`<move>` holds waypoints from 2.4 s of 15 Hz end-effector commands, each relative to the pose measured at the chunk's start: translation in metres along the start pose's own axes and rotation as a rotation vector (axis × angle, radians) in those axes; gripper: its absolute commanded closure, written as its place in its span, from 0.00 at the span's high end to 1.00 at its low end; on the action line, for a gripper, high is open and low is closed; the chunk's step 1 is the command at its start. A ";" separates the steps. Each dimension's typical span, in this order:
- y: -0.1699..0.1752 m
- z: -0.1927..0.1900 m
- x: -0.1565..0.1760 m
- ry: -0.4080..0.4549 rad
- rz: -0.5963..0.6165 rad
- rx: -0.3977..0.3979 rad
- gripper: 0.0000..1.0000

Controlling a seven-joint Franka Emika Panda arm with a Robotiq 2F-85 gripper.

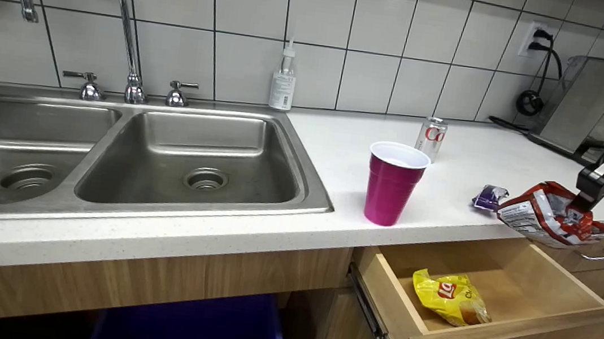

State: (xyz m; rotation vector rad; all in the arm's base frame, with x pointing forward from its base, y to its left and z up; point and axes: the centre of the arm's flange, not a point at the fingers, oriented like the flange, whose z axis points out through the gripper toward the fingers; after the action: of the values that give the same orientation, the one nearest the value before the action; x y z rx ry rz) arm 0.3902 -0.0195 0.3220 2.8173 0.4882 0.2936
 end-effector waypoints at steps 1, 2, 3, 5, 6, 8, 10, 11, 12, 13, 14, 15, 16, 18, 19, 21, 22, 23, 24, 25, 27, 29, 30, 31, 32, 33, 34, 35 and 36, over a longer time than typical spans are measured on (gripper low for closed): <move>0.000 0.003 -0.011 -0.048 -0.015 0.027 0.00; 0.000 0.005 -0.012 -0.058 -0.017 0.030 0.00; -0.001 0.008 -0.012 -0.068 -0.020 0.033 0.00; -0.003 0.015 -0.012 -0.086 -0.031 0.037 0.00; -0.003 0.019 -0.013 -0.094 -0.035 0.040 0.00; -0.005 0.027 -0.014 -0.113 -0.043 0.044 0.00; -0.007 0.035 -0.014 -0.130 -0.054 0.045 0.00; -0.008 0.039 -0.013 -0.138 -0.063 0.049 0.00; -0.009 0.043 -0.013 -0.148 -0.069 0.051 0.00; -0.010 0.047 -0.012 -0.155 -0.075 0.050 0.00; -0.011 0.051 -0.012 -0.161 -0.079 0.048 0.00; -0.012 0.054 -0.012 -0.169 -0.082 0.045 0.00; -0.011 0.058 -0.010 -0.177 -0.081 0.046 0.00; -0.010 0.065 -0.008 -0.189 -0.077 0.044 0.00; -0.009 0.069 -0.007 -0.192 -0.075 0.043 0.00; -0.005 0.078 -0.003 -0.194 -0.062 0.035 0.00; -0.003 0.082 -0.001 -0.201 -0.058 0.032 0.00; -0.002 0.086 0.002 -0.205 -0.053 0.022 0.00; 0.000 0.089 0.004 -0.209 -0.054 0.022 0.00; 0.001 0.092 0.006 -0.211 -0.055 0.015 0.00; 0.002 0.097 0.011 -0.217 -0.062 0.012 0.00; 0.002 0.103 0.016 -0.223 -0.071 0.011 0.00; 0.002 0.106 0.018 -0.226 -0.073 0.013 0.00; 0.002 0.109 0.021 -0.229 -0.076 0.013 0.00; 0.001 0.113 0.023 -0.231 -0.076 0.013 0.00; 0.002 0.117 0.025 -0.234 -0.077 0.011 0.00; 0.002 0.120 0.027 -0.236 -0.077 0.012 0.00; 0.001 0.122 0.028 -0.238 -0.078 0.010 0.00; 0.001 0.123 0.029 -0.242 -0.078 0.009 0.26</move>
State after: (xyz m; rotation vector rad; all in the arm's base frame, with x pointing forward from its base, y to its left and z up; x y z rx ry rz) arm 0.4336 -0.0399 0.2191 2.8004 0.5622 -0.0792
